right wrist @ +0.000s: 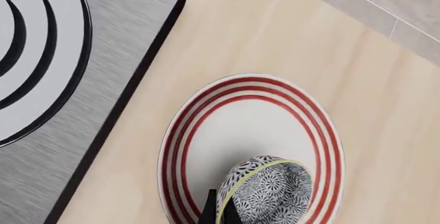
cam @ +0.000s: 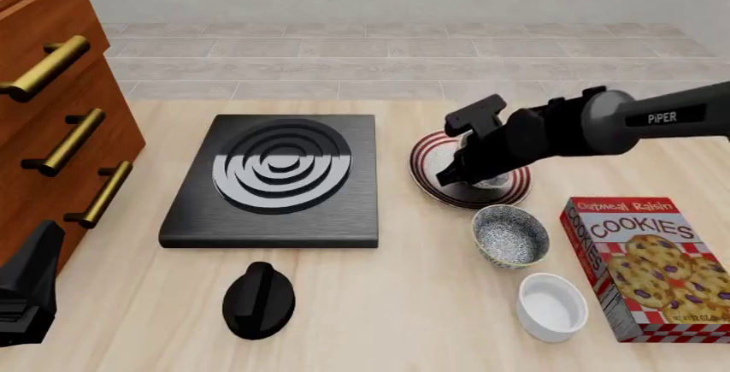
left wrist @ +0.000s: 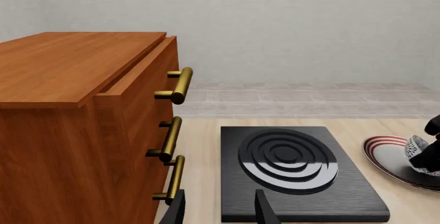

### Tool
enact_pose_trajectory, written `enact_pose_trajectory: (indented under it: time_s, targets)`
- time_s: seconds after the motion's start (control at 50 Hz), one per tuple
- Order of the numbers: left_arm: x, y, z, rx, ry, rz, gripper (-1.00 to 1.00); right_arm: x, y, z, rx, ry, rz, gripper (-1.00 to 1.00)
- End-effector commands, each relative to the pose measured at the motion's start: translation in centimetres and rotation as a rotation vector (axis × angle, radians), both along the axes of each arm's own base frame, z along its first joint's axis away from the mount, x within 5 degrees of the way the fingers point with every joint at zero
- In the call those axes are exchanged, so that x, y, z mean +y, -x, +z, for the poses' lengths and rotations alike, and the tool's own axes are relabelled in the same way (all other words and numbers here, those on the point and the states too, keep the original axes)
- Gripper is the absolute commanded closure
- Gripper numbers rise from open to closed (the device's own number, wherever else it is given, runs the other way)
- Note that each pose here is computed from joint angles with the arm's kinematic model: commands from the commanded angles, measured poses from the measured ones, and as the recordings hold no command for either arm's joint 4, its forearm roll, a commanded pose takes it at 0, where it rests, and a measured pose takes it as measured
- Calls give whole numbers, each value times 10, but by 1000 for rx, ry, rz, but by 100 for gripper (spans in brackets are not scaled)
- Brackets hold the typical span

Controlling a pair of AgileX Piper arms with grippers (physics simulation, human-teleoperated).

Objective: Pick the akita bowl from table center and place it on the plate.

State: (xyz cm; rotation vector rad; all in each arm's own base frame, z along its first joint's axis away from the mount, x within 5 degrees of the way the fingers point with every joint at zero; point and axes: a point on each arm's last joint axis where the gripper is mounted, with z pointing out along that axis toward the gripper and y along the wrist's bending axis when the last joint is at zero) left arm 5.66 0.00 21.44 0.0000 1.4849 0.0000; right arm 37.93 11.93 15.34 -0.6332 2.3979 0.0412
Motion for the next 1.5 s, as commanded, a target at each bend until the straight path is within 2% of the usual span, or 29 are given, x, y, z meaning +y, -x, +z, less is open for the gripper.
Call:
enact_pose_trajectory:
  time_s: [0.02,0.4,0.42,0.82,1.18,1.42,1.5]
  targets:
    - [0,0,0,0,0,0,-100,2,2,-7,5,-2,0,100]
    - [0,0,0,0,0,0,-100,3,3,-11,23,3,2,100]
    - [0,0,0,0,0,0,-100,2,2,-12,22,6,1,-100]
    - [0,0,0,0,0,0,-100,0,1,0,1,10,10,-100]
    - [0,0,0,0,0,0,-100,1,14,23,-34,15,42,-100]
    - [0,0,0,0,0,0,-100,1,38,43,-80,-2,59,-100]
    - [0,0,0,0,0,0,-100,-3,51,55,-116,-13,62,-100]
